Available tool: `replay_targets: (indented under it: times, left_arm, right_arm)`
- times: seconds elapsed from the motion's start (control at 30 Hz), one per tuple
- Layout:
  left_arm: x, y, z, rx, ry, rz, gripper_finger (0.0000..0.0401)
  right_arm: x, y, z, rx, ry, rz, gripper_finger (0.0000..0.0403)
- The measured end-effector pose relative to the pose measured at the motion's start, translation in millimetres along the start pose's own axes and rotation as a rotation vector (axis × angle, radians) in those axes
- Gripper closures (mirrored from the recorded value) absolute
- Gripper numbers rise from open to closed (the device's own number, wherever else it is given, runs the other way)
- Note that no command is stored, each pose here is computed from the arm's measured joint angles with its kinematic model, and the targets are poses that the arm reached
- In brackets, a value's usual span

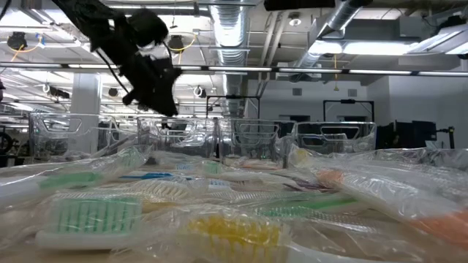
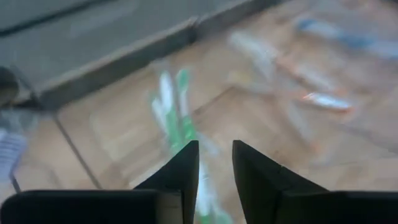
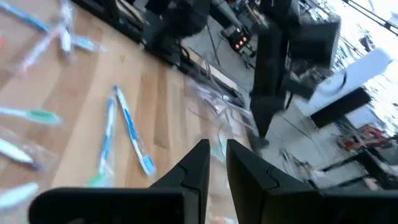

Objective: Pick & Place Toothbrushes
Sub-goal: Put the orange toothbrush into the middle right transparent bin

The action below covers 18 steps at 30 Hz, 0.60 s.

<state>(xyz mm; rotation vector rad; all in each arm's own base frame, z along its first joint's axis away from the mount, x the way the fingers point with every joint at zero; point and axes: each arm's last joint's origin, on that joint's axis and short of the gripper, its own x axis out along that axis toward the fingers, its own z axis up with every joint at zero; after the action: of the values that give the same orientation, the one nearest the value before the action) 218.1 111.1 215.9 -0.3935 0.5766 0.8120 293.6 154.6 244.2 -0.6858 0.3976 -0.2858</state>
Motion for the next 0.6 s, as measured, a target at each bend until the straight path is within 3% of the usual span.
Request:
replay_targets:
  times: [0.2,0.4,0.6]
  left_arm:
    - [-49.5,-19.4,7.6,0.141,-0.133,-0.229,0.0304]
    - [-83.0,-42.7,-0.9,0.208,-0.184,-0.41,0.0303]
    - [-92.2,-63.0,-14.4,0.276,-0.156,-0.509,0.0303]
  right_arm:
    - [2.2,-4.1,-12.9,0.038,0.133,-0.165,0.0355]
    - [7.2,-6.7,-29.4,0.06,0.23,-0.172,0.0355]
    - [2.3,-4.5,-34.6,0.139,0.254,-0.17,0.0355]
